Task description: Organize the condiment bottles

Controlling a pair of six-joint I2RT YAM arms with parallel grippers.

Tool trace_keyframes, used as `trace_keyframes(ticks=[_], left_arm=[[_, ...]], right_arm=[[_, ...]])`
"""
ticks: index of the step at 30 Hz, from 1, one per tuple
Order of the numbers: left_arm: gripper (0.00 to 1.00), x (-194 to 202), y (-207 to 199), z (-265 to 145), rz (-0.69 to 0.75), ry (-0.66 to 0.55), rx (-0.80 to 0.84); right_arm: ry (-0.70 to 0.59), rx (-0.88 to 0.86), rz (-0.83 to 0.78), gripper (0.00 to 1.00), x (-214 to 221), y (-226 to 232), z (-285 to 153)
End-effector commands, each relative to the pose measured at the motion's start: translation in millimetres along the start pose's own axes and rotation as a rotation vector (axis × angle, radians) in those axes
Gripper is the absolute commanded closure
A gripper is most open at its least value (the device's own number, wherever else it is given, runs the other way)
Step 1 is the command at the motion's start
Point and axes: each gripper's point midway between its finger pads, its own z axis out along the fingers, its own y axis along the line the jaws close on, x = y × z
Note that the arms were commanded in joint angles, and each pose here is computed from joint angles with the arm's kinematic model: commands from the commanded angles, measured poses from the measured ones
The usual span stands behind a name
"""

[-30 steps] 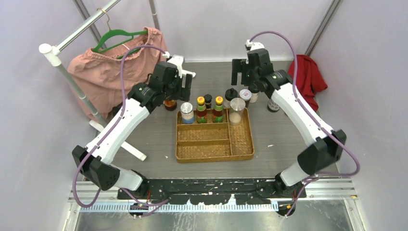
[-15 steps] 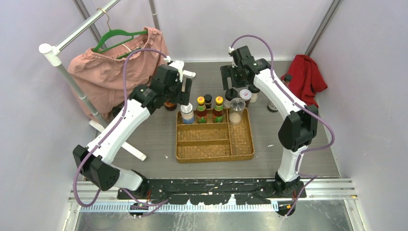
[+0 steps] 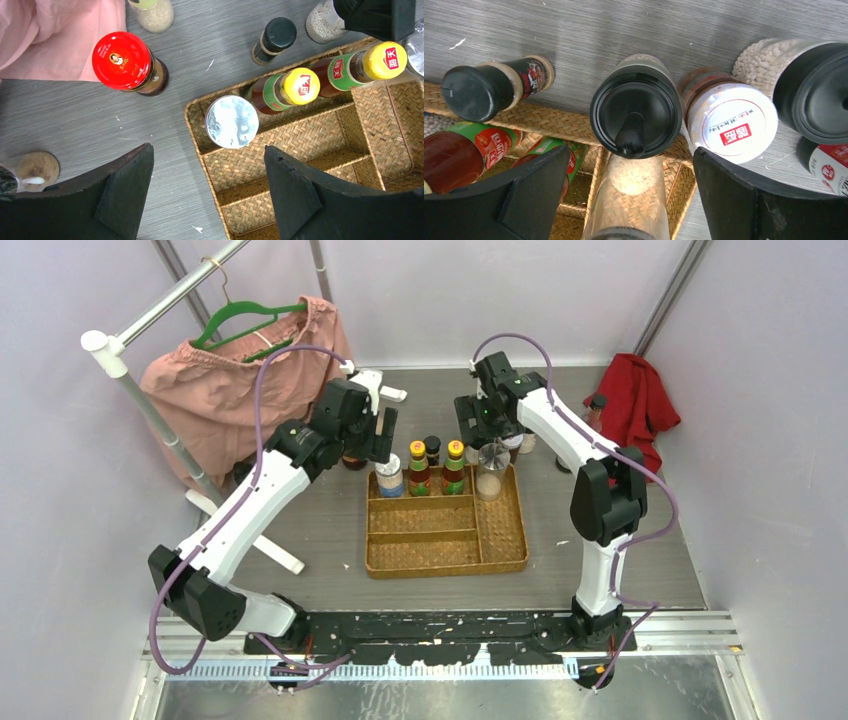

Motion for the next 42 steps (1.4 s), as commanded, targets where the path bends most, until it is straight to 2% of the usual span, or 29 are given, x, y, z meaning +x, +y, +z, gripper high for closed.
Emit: trace_keyframes(ticks=[1, 4, 7, 19, 25, 35, 36, 40, 42], left_arm=[[0.19, -8, 2, -13, 0.003, -0.042, 0.003], [0.19, -8, 2, -14, 0.006, -0.043, 0.001], [0.19, -9, 3, -15, 0.007, -0.047, 0.001], [0.19, -9, 1, -14, 0.008, -0.045, 0.008], [0.2, -9, 0, -13, 0.006, -0.041, 0.015], [0.2, -6, -1, -11, 0.009, -0.035, 0.019], [0.2, -7, -2, -11, 0.008, -0.036, 0.021], [0.2, -6, -2, -11, 0.006, -0.038, 0.025], [0.2, -6, -2, -12, 0.006, -0.037, 0.027]], right_arm=[[-0.025, -0.022, 0.004, 0.0, -6, 3, 11], [-0.015, -0.021, 0.007, 0.02, -2, 3, 19], [-0.017, -0.019, 0.015, 0.07, -2, 1, 24], [-0.046, -0.037, 0.033, 0.39, -9, 1, 21], [-0.109, -0.01, 0.033, 0.45, -25, -4, 7], [-0.246, -0.004, 0.022, 0.45, -62, -5, -54], [-0.24, 0.0, 0.017, 0.42, -62, -6, -55], [-0.194, 0.016, 0.007, 0.17, -54, -9, -46], [-0.183, 0.017, 0.004, 0.11, -52, -8, -39]])
